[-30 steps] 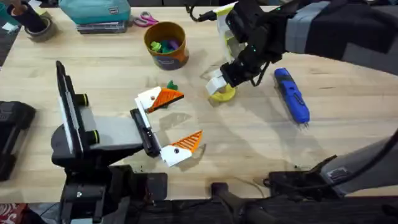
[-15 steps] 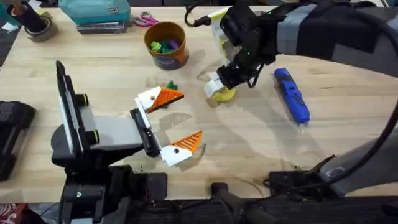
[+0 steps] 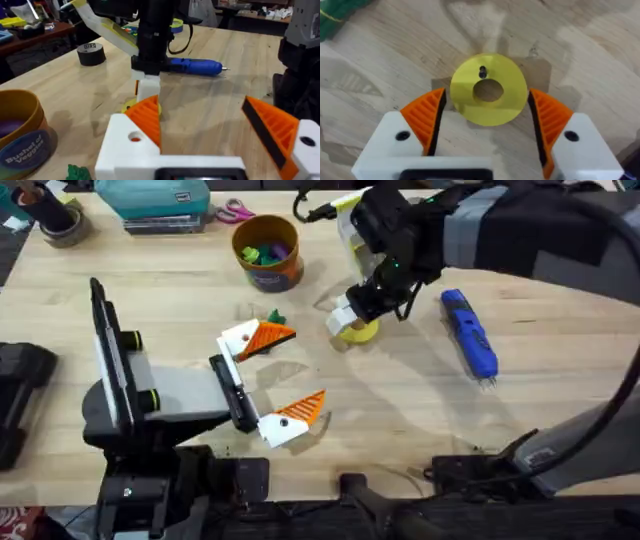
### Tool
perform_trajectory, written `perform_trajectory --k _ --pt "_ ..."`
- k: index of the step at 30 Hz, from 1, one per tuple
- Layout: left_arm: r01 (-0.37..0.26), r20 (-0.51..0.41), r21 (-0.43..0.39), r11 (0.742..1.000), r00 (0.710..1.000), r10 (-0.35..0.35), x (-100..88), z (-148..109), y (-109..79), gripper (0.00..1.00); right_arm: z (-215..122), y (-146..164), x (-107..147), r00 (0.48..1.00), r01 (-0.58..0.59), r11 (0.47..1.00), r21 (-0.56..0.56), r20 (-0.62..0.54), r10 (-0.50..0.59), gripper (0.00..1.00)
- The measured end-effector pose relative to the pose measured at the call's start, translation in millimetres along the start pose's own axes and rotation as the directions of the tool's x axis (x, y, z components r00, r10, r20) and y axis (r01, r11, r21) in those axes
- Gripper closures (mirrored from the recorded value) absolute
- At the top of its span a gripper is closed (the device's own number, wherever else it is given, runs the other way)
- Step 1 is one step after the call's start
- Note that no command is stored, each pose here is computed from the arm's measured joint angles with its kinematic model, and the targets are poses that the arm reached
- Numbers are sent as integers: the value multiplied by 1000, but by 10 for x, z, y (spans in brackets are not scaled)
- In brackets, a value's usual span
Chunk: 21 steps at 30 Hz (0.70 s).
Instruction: Pick up the gripper from the table and insert it into the empty holder that is missing its gripper. Then pick up a screw, insert it into the mounting hole, and use the screwdriver to tighten it. Finally, clean up the table by picking up the vegetable and placing it into the bucket.
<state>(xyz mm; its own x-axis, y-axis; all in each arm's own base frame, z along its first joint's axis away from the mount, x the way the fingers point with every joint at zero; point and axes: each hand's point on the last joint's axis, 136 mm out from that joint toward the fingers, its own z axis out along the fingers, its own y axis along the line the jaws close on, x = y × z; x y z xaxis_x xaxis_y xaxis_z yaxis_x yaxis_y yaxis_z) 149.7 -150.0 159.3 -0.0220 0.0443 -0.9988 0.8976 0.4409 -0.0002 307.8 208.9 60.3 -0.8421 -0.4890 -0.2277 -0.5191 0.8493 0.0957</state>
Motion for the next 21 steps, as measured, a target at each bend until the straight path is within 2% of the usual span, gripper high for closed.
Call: perform_trajectory --k 4,16,21 --pt "0 0 0 1000 1000 0 0 0 0 15 2 17 -20 1000 10 1000 8 8 -10 57" --pt "0 0 0 1000 1000 0 0 0 0 15 5 60 -47 1000 20 1000 9 19 -20 349" --pt "0 0 0 1000 1000 0 0 0 0 15 5 68 -81 999 23 1000 9 33 -23 366"
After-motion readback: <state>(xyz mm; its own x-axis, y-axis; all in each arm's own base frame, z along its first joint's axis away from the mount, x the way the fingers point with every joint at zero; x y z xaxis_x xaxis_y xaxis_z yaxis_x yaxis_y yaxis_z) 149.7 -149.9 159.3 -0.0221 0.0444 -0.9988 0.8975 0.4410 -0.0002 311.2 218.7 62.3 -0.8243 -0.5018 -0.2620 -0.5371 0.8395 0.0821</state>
